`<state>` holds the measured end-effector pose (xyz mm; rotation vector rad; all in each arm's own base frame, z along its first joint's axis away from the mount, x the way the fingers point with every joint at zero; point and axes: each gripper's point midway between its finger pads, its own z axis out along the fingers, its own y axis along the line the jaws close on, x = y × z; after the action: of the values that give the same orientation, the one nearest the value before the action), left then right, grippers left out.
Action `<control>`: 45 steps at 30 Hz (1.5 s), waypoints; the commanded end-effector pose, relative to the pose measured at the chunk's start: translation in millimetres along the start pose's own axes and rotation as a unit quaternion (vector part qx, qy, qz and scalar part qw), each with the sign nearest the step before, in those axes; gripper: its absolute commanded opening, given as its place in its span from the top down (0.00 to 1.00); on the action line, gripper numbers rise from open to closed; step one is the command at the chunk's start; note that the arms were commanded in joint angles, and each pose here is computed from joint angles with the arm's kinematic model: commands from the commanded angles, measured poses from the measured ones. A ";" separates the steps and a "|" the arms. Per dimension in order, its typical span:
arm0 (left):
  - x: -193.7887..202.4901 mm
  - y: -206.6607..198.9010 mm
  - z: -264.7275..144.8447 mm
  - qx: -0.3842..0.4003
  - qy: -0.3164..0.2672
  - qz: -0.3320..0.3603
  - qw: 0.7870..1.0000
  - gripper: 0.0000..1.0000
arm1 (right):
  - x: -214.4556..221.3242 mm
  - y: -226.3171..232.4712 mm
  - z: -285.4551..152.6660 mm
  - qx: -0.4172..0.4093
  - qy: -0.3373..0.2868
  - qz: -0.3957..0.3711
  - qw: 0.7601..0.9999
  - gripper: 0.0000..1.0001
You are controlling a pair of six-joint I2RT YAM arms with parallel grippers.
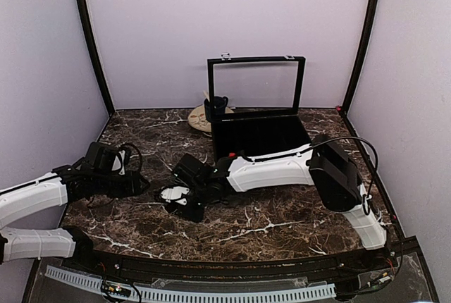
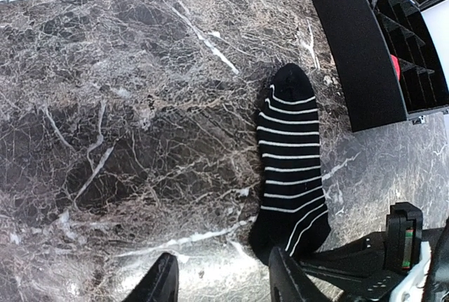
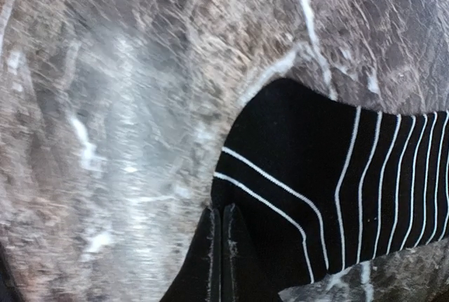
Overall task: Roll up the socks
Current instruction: Roll the sock at the center of the board.
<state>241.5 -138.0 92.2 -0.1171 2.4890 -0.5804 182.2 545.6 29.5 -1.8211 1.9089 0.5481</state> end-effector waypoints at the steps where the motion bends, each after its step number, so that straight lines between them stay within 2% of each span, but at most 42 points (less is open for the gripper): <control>1: 4.7 -2.7 -3.5 0.027 -0.013 -0.005 1.000 0.54 | -22.0 12.2 -12.2 -0.081 -0.018 0.060 0.995 1.00; 10: 15.6 -17.4 -5.7 0.078 -0.022 0.016 0.997 0.54 | -27.0 8.3 -11.3 -0.169 -0.007 0.150 0.974 1.00; 20: 22.4 -44.9 -0.4 0.099 -0.009 0.061 0.993 0.55 | -20.1 7.5 -10.3 -0.246 -0.006 0.223 0.943 1.00; 32: 34.2 -65.1 -3.7 0.122 0.000 0.099 0.988 0.58 | -24.6 -6.1 -16.5 -0.282 -0.022 0.271 0.920 1.00; 45: 57.8 -84.7 3.7 0.130 0.028 0.180 0.975 0.63 | -19.0 -8.8 -12.9 -0.291 -0.012 0.280 0.915 1.00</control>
<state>187.7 -217.6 88.2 0.3743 2.4199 -0.7674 188.0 552.7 50.8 -1.5236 2.4293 1.4198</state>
